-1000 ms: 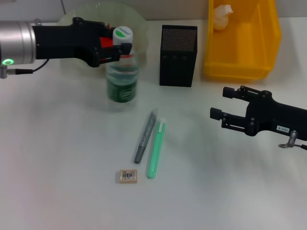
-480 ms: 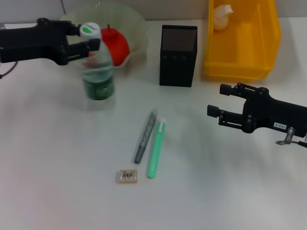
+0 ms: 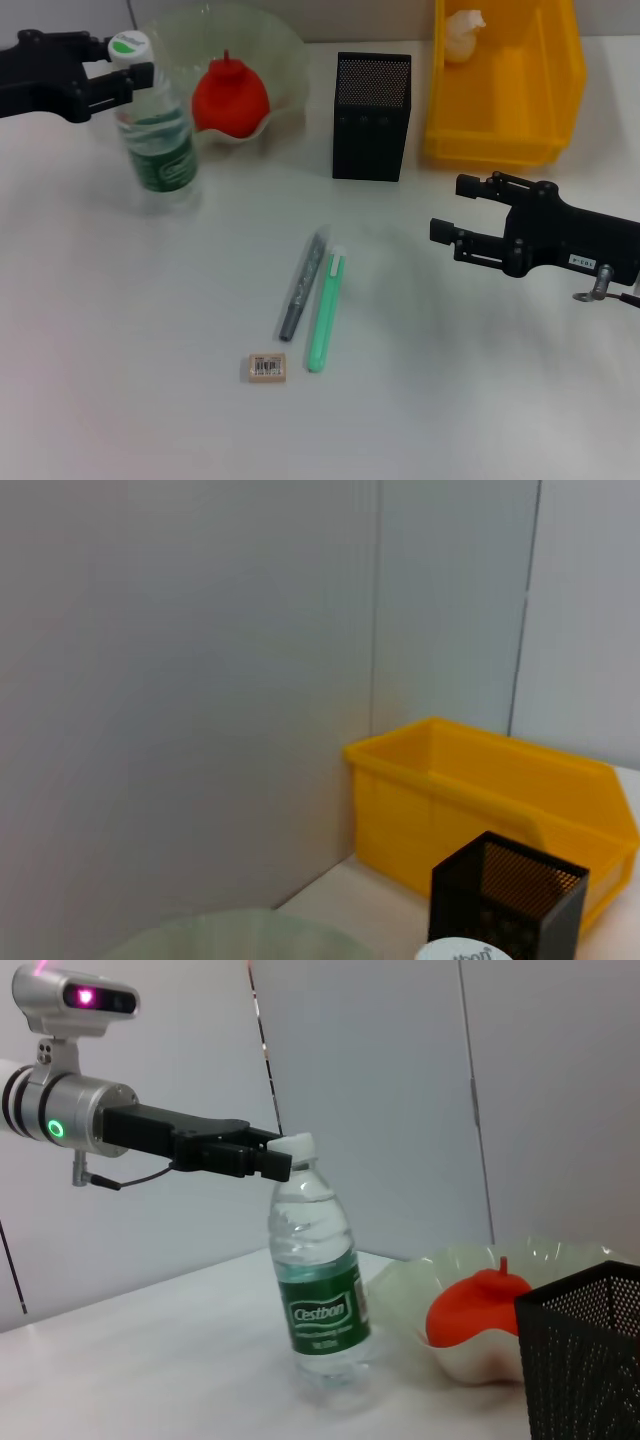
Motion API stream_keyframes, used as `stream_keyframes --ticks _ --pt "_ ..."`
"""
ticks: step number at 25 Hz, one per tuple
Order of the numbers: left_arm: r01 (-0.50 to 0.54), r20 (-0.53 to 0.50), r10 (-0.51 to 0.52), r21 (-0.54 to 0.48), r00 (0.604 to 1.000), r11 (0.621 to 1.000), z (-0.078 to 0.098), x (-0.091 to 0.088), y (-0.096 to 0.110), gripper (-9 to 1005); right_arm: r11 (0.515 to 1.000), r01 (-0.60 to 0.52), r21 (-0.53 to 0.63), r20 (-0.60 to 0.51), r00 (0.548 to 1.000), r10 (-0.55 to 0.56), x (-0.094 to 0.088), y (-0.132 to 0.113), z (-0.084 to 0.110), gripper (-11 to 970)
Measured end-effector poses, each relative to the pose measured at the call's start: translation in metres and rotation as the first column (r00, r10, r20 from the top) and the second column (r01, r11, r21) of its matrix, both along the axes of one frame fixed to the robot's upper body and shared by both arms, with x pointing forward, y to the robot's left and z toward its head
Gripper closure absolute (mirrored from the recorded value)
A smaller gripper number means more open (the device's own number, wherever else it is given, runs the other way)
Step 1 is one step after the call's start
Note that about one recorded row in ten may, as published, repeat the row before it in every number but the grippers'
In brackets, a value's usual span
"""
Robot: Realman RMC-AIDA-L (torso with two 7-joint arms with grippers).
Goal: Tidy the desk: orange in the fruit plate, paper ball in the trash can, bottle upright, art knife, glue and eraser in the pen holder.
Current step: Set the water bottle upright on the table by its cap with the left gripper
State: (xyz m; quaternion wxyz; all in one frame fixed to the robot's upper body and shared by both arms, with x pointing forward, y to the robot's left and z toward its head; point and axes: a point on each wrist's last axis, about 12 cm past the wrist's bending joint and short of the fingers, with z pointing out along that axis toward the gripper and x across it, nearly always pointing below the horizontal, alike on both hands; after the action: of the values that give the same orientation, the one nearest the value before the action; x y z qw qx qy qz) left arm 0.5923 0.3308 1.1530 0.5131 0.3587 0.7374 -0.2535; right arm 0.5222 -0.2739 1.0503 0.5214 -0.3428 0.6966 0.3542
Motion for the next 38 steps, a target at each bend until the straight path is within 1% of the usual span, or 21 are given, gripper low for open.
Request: stream_keyframes --ticks 4,16,36,38 --pt "-0.024 0.000 0.024 0.003 1.000 1.000 -0.003 0.001 0.004 528 1.000 0.000 0.000 0.000 1.000 0.000 0.000 0.000 0.000 221" --pt "-0.072 0.008 0.072 0.031 0.997 0.997 -0.009 0.004 0.009 519 1.000 -0.003 0.003 -0.002 1.000 0.003 0.001 0.001 0.000 221" --pt "-0.102 0.000 0.102 0.029 0.995 0.994 -0.015 0.001 0.010 503 1.000 0.001 0.004 -0.008 1.000 -0.001 0.001 0.001 0.001 221" --pt "-0.100 0.004 0.100 0.025 0.995 0.995 -0.014 0.001 0.010 425 1.000 0.001 0.004 -0.009 1.000 -0.001 0.001 0.001 0.001 221"
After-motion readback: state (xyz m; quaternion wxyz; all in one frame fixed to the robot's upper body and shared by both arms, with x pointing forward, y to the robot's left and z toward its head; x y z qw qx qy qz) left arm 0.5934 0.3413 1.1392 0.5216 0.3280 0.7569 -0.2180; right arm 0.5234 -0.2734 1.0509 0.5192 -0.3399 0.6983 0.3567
